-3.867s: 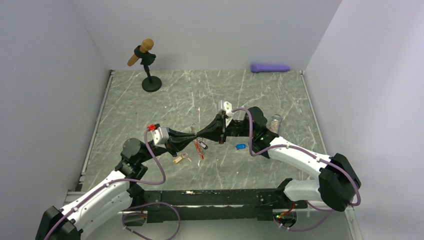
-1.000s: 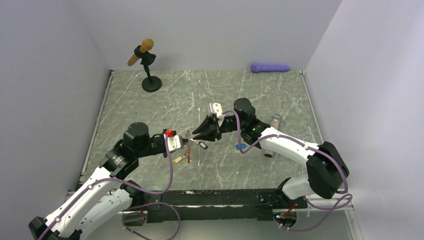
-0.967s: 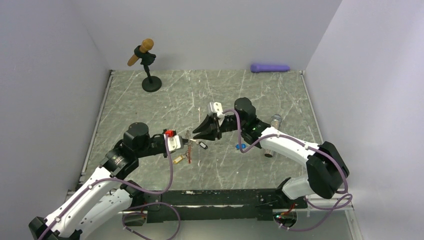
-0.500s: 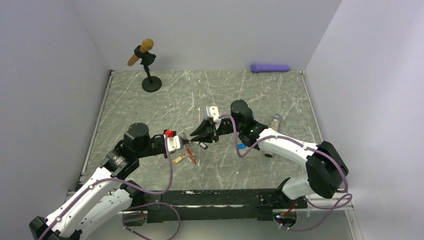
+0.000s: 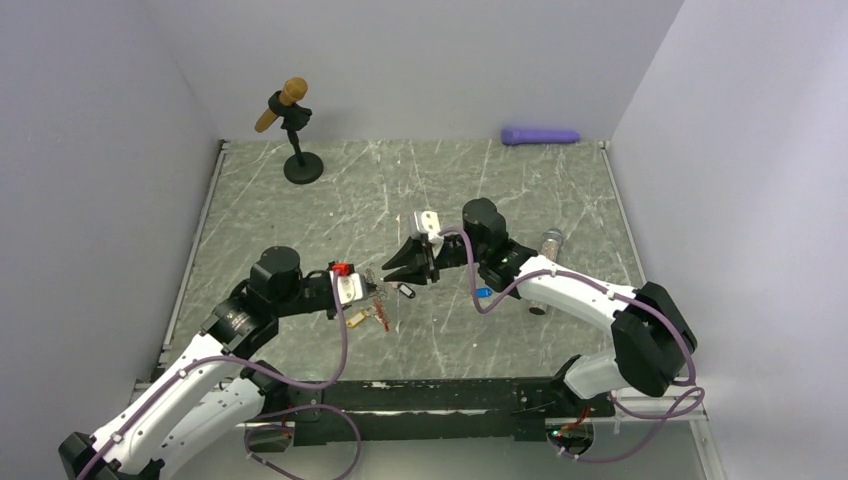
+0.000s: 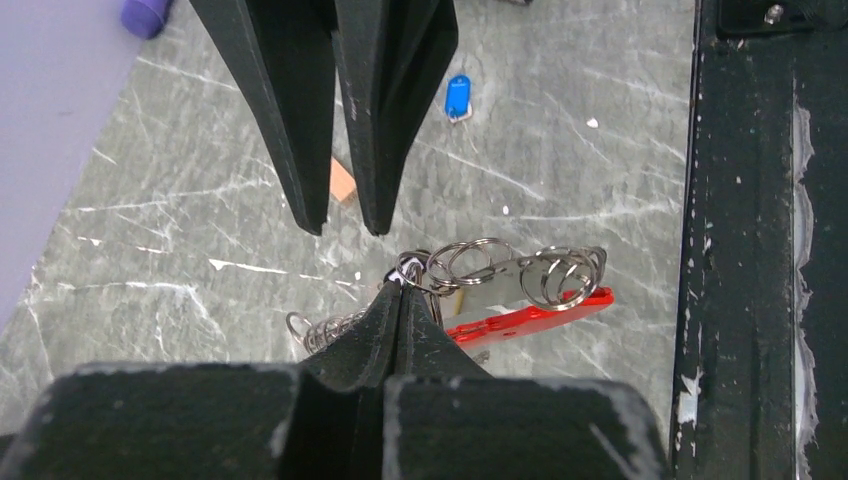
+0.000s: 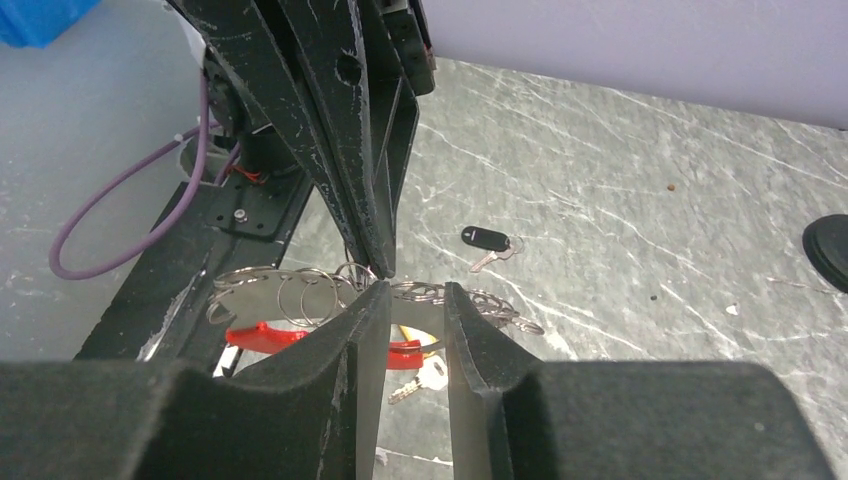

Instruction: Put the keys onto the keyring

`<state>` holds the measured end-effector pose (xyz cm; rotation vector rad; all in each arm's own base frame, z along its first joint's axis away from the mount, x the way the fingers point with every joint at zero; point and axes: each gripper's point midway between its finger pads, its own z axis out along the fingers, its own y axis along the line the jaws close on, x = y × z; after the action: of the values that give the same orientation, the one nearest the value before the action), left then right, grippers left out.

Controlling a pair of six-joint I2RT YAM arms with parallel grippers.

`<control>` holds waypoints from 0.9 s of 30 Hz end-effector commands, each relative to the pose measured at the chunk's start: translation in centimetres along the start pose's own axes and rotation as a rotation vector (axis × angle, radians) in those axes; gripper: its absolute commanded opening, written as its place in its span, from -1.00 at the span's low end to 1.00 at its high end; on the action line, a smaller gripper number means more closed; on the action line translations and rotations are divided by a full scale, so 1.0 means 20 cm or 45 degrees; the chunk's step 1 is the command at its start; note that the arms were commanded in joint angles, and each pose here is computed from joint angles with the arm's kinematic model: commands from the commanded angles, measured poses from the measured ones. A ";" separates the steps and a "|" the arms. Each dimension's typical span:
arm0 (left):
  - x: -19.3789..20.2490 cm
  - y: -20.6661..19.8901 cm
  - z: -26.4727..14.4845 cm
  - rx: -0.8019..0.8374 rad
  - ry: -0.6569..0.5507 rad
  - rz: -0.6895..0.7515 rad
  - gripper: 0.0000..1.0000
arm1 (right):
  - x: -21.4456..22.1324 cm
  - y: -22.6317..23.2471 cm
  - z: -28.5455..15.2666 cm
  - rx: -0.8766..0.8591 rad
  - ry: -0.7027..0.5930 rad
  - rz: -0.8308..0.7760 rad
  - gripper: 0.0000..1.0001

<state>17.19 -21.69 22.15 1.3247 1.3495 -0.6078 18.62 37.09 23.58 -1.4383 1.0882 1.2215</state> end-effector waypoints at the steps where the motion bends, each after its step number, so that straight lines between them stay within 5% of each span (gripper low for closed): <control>1: -0.03 0.03 -0.03 0.009 0.071 0.058 -1.00 | -0.07 0.01 0.00 -0.037 -0.045 -0.064 -0.39; 8: 0.19 0.17 -0.11 -0.135 0.574 0.093 -1.00 | -0.03 -0.05 0.00 0.042 -0.016 -0.055 -0.39; 14: 0.44 0.45 -0.25 -0.638 0.973 -0.040 -1.00 | -0.02 -0.09 -0.02 0.114 0.006 -0.019 -0.38; 17: 0.38 0.50 -0.21 -0.718 0.810 -0.104 -1.00 | -0.03 -0.11 -0.05 0.147 0.003 -0.010 -0.38; 22: -0.04 0.34 -0.07 -0.518 0.035 -0.006 -1.00 | -0.07 -0.13 -0.09 0.174 -0.018 -0.014 -0.37; 27: -0.03 0.23 -0.06 -0.373 0.010 0.010 -1.00 | -0.13 -0.13 -0.13 0.178 -0.058 -0.035 -0.38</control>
<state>21.82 -16.84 21.50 1.0676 1.5483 -0.2235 21.58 35.71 23.91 -1.3341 1.1790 1.1322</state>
